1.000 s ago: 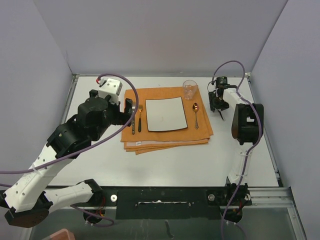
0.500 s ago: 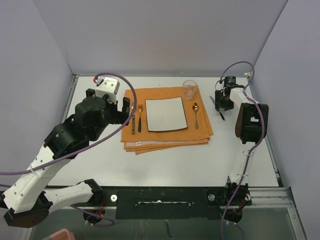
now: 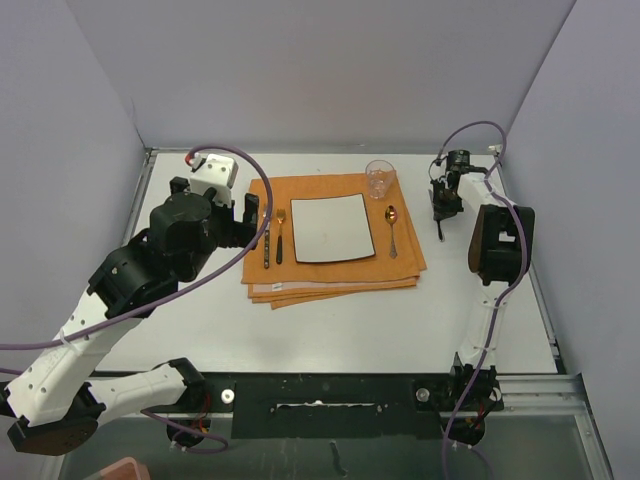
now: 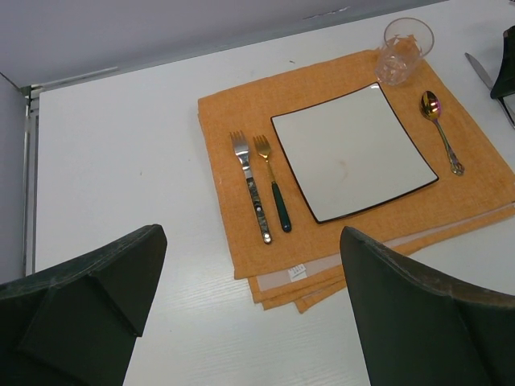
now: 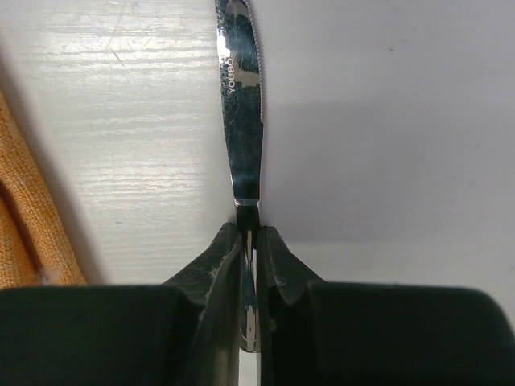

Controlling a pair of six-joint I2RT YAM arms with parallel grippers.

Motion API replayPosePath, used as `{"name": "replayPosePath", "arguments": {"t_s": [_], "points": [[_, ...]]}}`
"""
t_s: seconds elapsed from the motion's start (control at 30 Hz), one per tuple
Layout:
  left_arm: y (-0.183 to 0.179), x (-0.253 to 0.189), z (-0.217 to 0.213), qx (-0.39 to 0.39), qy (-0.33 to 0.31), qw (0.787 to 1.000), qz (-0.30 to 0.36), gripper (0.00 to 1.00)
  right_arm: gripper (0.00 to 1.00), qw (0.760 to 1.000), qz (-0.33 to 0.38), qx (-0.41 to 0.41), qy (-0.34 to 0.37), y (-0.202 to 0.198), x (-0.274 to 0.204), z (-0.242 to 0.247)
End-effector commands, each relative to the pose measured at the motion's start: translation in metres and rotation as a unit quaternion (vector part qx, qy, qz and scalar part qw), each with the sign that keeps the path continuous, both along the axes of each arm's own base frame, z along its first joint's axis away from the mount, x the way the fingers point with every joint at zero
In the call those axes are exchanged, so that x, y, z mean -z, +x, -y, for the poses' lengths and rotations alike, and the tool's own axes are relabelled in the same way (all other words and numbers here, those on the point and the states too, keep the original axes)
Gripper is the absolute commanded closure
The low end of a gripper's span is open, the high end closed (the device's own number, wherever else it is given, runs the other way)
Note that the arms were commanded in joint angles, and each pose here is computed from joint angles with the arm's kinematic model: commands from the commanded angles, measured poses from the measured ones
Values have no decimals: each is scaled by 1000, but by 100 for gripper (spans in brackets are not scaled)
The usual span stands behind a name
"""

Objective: Set the dinner table for one person
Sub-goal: Pick up the knife from the center of the board.

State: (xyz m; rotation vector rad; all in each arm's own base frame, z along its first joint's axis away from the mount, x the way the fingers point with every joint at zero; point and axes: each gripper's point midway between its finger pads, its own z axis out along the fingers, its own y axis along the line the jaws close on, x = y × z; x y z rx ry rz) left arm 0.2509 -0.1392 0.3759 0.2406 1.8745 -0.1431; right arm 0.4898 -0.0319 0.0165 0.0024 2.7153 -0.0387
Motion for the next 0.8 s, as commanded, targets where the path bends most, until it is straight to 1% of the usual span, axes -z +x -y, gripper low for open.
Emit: {"name": "replayPosePath", "arguments": {"t_s": [0.0,0.1,0.17,0.43,0.77], "points": [[-4,-32,-10,-10,-27,999,41,10,100,988,-155,9,0,-68,73,-2],[-5,-32,-12,-11,-26,999,43,10,100,987,-157,22,-1,-71,72,-1],[-5,-32,-13,-12,-25,999,44,10,100,990,-140,33,-6,-67,66,1],[-4,-29,-8,-4,-20,999,41,10,100,998,-9,58,-20,-27,1,9],[-1,-28,-1,8,-17,999,36,10,100,993,95,60,-21,-16,-60,15]]}}
